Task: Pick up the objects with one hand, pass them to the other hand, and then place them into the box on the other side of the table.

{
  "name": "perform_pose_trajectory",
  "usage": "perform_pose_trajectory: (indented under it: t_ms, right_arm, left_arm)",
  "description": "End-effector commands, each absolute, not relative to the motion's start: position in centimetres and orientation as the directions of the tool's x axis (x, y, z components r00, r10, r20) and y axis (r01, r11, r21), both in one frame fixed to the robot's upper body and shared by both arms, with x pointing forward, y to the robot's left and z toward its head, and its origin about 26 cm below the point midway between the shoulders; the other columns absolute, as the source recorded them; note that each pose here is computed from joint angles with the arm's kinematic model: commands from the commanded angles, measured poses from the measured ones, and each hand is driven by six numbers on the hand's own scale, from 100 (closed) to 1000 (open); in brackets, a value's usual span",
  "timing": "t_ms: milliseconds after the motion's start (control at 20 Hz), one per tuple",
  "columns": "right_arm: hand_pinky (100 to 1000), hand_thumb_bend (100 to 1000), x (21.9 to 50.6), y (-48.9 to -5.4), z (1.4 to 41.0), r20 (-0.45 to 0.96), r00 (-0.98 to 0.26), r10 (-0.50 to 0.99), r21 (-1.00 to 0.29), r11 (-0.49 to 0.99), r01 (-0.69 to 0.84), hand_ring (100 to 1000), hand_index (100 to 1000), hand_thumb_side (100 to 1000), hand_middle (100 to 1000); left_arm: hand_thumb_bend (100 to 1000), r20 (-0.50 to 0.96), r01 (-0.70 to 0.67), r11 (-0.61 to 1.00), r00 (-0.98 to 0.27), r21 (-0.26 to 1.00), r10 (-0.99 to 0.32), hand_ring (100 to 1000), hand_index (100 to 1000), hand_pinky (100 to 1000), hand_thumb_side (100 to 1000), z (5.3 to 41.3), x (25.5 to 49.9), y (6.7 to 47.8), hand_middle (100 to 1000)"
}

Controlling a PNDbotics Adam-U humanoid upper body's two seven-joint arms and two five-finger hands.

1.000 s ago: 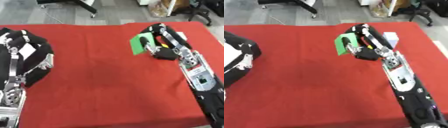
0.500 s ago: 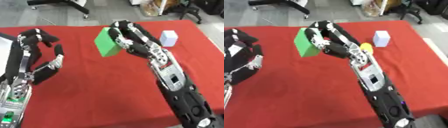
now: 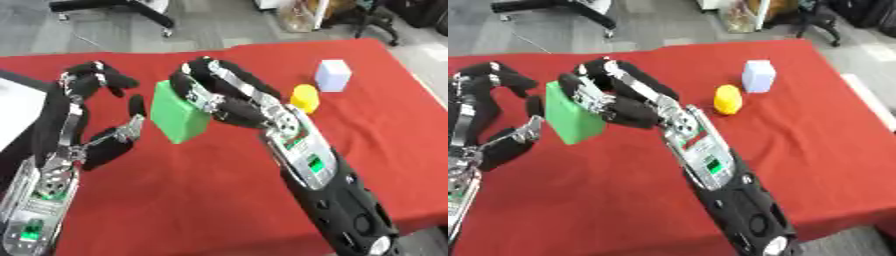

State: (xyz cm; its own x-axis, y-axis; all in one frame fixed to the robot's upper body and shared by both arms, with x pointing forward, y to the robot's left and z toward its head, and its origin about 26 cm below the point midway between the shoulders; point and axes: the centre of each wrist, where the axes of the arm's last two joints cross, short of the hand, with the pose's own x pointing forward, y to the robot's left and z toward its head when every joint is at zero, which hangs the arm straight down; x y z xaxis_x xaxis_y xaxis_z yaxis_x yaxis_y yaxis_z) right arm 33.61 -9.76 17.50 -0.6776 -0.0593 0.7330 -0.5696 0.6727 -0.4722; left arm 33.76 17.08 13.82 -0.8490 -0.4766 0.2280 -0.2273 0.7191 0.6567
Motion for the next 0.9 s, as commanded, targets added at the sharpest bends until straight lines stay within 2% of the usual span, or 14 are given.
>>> perform_pose_trajectory:
  t_ms: [50,650,900]
  right_arm:
    - [753,100,33.6,-9.7,18.0,0.722,-0.689,-0.069,-0.475,0.674,-0.565,112,231,746,129]
    - [755,100,33.6,-9.8,18.0,0.726,-0.685,-0.067,-0.466,0.685,-0.561,116,235,758,133]
    - [756,100,33.6,-9.9,18.1,0.727,-0.683,-0.067,-0.462,0.688,-0.559,118,235,763,134]
  left_arm:
    - [100,0.203,-0.231,0.724,-0.865,0.650,-0.459,427,635,617,209,14.7,33.8,16.6,484]
    - [100,0.200,-0.221,0.709,-0.866,0.669,-0.459,432,645,624,201,14.6,33.7,16.7,491]
    - [100,0.147,-0.257,0.632,-0.846,0.731,-0.513,446,662,642,117,13.9,33.7,18.2,507]
